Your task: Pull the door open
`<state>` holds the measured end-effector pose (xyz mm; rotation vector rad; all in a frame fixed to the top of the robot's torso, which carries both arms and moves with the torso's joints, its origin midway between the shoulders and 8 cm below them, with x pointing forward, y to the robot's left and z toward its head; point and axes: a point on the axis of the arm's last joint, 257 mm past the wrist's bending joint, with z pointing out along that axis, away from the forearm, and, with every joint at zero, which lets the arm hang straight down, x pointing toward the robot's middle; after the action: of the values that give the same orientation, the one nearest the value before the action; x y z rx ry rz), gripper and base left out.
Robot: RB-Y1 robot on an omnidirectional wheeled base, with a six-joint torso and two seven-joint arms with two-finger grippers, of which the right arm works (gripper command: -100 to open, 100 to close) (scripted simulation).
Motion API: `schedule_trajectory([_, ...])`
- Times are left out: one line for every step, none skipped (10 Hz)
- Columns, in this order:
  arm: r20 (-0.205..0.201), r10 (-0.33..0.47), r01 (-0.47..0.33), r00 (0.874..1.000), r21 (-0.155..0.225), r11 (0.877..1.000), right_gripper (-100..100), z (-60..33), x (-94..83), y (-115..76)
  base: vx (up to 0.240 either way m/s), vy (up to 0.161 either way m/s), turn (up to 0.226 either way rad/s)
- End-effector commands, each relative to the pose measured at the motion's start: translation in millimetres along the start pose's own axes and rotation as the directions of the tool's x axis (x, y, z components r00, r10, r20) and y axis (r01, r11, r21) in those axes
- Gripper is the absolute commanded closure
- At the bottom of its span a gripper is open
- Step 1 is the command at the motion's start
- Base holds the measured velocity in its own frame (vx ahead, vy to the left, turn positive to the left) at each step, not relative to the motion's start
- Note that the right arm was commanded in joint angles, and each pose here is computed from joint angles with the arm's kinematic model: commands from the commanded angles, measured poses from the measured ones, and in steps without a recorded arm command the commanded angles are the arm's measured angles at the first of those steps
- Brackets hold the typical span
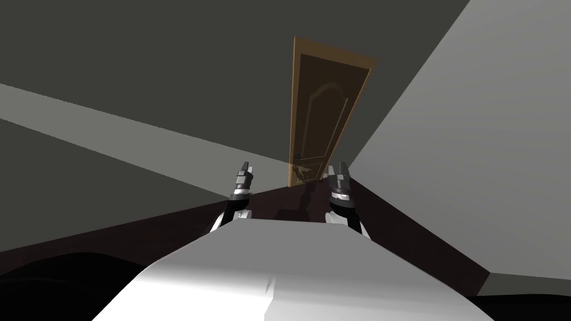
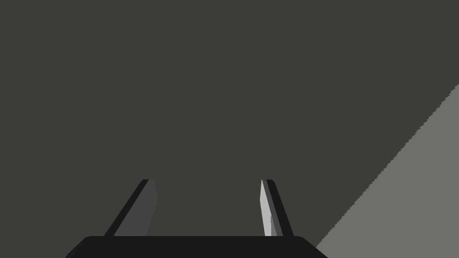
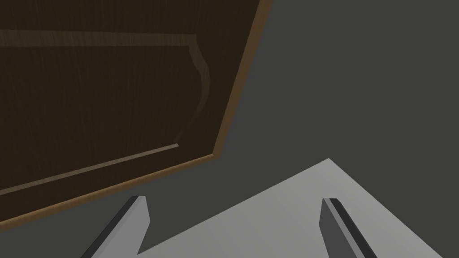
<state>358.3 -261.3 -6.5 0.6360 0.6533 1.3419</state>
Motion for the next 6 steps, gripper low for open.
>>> schedule_trajectory([-0.009,0.006,-0.006,1.0,0.025,1.0,-100,-5.4,0.0,-14.9,0.082,-0.005,0.067])
schedule_trajectory([-0.016,0.009,-0.008,1.0,0.043,0.999,-100,-7.7,0.5,-24.8,0.087,-0.013,0.09])
schedule_trajectory([-0.021,0.012,-0.011,1.0,0.06,0.998,-100,-10.2,0.9,-34.6,0.101,-0.02,0.081])
schedule_trajectory([-0.028,0.015,-0.013,0.999,0.08,0.997,-100,-13.1,1.2,-45.5,0.098,-0.019,0.092])
schedule_trajectory([-0.034,0.019,-0.016,0.999,0.097,0.995,-100,-15.7,1.3,-55.6,0.093,-0.017,0.106])
schedule_trajectory([-0.034,0.019,-0.015,0.999,0.1,0.995,-100,-16.3,1.3,-56.7,0.061,-0.012,0.026])
